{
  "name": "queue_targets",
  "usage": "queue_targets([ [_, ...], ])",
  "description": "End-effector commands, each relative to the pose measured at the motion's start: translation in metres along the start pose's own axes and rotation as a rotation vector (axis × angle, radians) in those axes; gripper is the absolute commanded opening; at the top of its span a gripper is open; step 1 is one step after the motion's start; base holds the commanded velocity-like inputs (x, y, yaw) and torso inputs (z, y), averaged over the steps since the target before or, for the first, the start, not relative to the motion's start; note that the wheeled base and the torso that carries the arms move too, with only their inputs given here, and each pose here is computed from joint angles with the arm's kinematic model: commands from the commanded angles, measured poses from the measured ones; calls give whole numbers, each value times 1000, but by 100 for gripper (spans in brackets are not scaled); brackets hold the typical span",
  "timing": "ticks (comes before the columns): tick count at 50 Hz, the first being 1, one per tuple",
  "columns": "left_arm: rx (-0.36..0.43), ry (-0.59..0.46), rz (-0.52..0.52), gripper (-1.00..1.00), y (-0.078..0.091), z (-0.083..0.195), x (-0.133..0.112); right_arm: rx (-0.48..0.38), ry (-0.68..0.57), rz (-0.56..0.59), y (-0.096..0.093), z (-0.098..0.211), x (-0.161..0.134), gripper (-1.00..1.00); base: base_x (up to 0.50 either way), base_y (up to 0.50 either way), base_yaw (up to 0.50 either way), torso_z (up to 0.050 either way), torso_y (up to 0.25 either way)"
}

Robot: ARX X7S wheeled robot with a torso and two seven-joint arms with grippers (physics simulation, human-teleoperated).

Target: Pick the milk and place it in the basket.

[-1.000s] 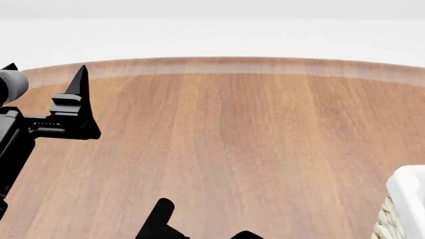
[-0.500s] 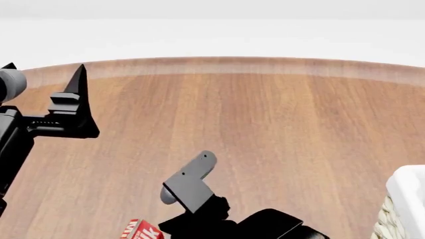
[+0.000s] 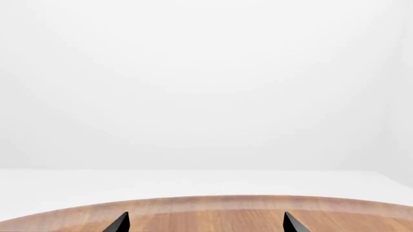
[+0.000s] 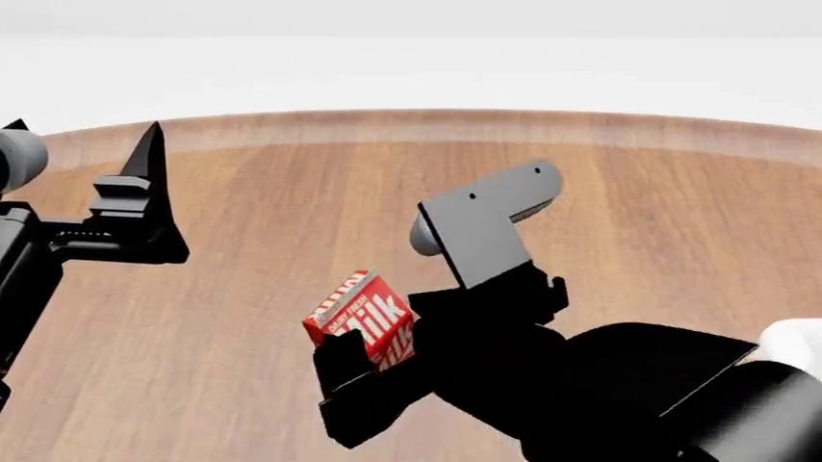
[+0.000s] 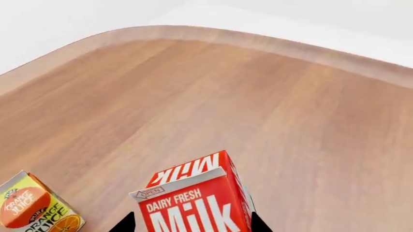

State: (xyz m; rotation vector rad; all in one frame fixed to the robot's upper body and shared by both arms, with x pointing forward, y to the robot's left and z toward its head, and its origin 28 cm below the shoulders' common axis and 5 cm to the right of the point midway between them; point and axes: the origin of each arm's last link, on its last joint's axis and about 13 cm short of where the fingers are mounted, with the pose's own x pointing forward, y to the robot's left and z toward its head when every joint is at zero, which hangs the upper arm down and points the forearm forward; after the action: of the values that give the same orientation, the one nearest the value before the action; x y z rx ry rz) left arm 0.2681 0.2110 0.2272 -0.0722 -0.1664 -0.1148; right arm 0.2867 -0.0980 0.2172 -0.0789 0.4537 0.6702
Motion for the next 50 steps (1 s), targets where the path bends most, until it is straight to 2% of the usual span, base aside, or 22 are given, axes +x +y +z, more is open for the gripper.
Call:
queue_targets([
  [1, -2, 0, 2, 100, 1, 0, 1, 5, -104, -140, -6, 28, -40, -100, 0, 0, 0, 0, 0],
  [12, -1, -3, 2, 100, 1, 1, 1, 81, -205, -336, -26, 41, -80, -100, 0, 0, 0, 0, 1],
  [26, -1, 2, 3, 100, 2, -2, 2, 177, -317, -542, -41, 48, -131, -100, 0, 0, 0, 0, 1],
  [36, -2, 7, 4, 100, 2, -4, 3, 249, -363, -660, -41, 50, -165, -100, 0, 0, 0, 0, 2],
  [50, -1, 4, 5, 100, 3, -3, 3, 288, -397, -783, -34, 46, -200, -100, 0, 0, 0, 1, 1],
])
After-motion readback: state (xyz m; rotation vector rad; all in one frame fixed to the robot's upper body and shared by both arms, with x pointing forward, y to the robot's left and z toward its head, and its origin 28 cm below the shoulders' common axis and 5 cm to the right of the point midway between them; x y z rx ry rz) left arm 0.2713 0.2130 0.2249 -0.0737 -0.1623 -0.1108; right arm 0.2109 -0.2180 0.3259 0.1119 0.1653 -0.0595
